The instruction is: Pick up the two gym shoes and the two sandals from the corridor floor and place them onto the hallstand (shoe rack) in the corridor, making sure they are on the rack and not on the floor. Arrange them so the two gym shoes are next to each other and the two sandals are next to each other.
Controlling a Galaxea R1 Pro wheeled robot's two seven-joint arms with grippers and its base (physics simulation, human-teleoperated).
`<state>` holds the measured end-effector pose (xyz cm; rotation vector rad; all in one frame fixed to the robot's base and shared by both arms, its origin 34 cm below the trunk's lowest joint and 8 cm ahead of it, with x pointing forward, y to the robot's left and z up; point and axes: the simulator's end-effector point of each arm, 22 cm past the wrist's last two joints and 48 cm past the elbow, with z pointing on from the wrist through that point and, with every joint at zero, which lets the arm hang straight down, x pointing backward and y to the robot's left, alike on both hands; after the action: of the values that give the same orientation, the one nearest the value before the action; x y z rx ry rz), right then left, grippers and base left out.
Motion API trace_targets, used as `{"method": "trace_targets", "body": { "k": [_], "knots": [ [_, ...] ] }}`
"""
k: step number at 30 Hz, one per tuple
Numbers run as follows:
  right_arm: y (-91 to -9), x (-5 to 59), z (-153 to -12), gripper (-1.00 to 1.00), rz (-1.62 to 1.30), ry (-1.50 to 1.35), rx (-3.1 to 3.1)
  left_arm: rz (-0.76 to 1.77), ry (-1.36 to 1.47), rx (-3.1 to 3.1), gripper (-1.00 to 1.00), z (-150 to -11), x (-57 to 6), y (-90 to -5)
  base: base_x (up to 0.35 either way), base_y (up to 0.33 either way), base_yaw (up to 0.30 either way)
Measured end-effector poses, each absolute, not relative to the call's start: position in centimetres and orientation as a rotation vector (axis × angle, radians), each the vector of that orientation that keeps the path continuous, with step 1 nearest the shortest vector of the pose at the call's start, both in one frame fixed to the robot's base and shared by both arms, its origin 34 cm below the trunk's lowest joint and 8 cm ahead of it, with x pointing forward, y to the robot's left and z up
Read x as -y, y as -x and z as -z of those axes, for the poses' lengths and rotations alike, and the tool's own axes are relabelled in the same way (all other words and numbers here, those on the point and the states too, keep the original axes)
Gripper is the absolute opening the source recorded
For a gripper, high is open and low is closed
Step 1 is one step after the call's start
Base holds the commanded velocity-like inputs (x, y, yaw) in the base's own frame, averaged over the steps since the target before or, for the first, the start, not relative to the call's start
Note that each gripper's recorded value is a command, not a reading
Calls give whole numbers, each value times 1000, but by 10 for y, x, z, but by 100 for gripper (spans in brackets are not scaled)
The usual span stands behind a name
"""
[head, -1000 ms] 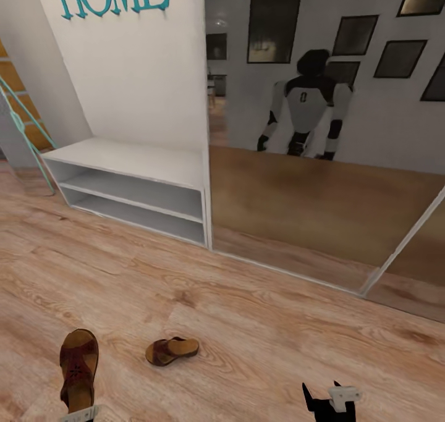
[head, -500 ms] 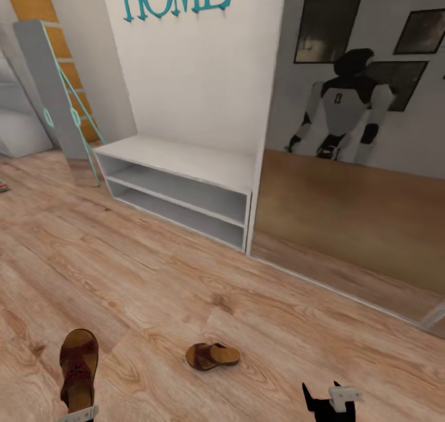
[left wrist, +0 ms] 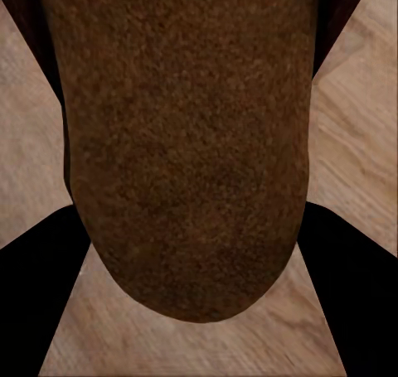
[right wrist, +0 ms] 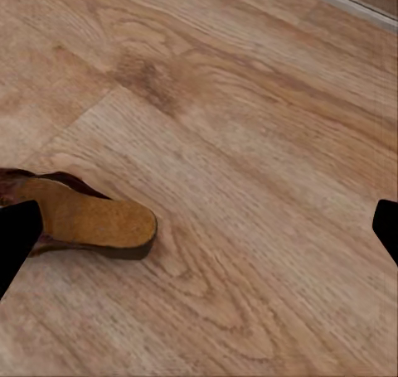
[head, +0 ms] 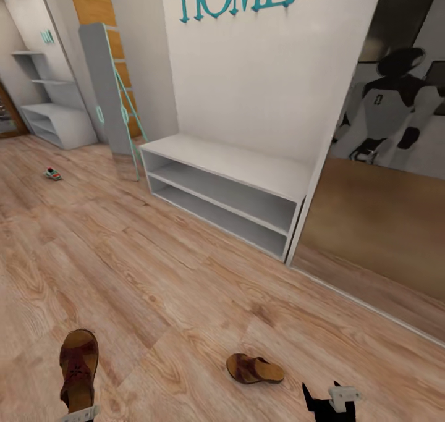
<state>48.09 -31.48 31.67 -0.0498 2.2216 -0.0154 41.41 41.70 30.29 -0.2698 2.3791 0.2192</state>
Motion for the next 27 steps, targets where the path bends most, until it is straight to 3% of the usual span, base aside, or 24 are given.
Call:
{"method": "trace_targets", "body": {
  "k": [13,27],
  "knots": [
    [-481,315,-317,100,15,50,-2222,-219,269,-2378,-100,-303,-417,-415,130,274,279],
    [-481,315,-317,100,15,50,-2221,-220,271,-2377,-100,-303,-417,-414,224,228,279]
  ]
}}
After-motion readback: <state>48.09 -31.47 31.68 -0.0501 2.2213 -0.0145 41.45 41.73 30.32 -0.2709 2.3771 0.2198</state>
